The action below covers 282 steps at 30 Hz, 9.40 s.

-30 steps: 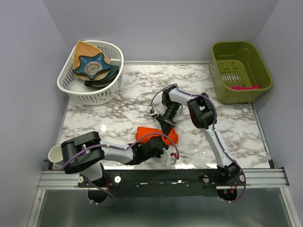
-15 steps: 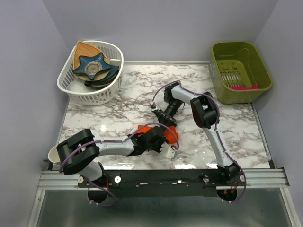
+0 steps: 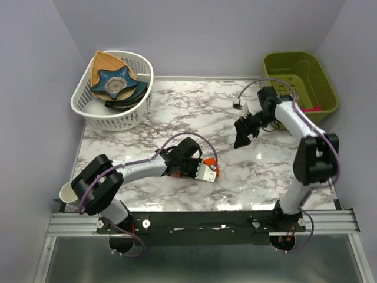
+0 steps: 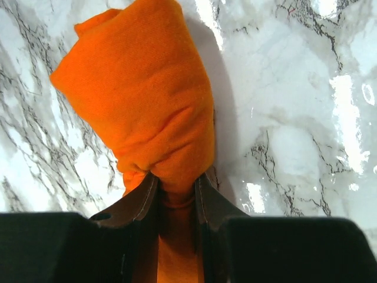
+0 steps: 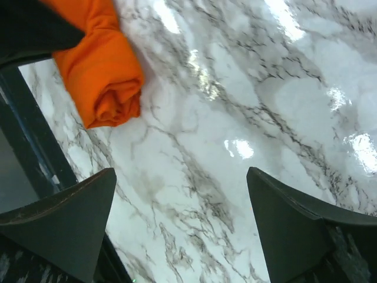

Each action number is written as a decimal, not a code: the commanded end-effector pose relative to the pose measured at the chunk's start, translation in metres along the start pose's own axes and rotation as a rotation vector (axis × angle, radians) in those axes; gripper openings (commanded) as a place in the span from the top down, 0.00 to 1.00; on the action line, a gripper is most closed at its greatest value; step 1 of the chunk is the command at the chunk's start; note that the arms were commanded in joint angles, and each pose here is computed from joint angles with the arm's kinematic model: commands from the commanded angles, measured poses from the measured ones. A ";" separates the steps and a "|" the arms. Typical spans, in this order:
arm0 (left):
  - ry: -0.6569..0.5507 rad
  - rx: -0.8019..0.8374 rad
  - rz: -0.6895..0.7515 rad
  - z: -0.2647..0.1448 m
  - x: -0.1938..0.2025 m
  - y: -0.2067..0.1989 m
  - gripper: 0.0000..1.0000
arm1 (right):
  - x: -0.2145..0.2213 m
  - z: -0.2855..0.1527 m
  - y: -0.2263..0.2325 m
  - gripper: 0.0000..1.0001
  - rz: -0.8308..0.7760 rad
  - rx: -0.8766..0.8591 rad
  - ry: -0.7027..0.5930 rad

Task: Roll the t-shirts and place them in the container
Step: Roll the T-shirt to the center of the board, then pick up the T-shirt from the center of the board, then place the T-shirt in the bin.

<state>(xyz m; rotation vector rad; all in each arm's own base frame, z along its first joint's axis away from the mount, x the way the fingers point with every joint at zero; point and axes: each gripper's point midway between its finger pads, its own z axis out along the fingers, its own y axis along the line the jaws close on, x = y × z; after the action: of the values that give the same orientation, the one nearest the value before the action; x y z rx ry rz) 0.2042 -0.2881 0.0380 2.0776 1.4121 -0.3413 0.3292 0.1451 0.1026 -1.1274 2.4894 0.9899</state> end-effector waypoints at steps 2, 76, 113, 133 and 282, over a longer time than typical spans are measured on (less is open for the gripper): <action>0.026 0.325 -0.267 -0.010 0.027 -0.067 1.00 | -0.003 -0.006 0.039 0.00 -0.400 0.155 -0.273; -0.329 0.685 -1.117 0.001 0.004 0.009 0.98 | 0.023 0.156 0.158 0.00 -1.025 0.123 -0.062; -0.645 0.815 -0.943 -0.059 -0.033 0.003 0.87 | 0.055 0.210 0.175 0.50 -0.835 -0.075 0.167; -0.558 -0.130 -0.767 -0.177 -0.019 0.174 0.50 | 0.045 0.131 0.160 0.99 -0.967 0.049 0.207; -0.093 -0.014 -0.878 -0.112 0.029 0.109 0.49 | -0.043 -0.091 -0.227 1.00 -1.126 0.584 0.074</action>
<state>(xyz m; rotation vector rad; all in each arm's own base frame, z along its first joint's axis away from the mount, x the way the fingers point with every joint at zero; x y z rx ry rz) 0.3004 -0.2215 0.1474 1.2773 2.1859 -0.7680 0.5443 -0.0100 0.0924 -1.7869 1.5959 -0.1568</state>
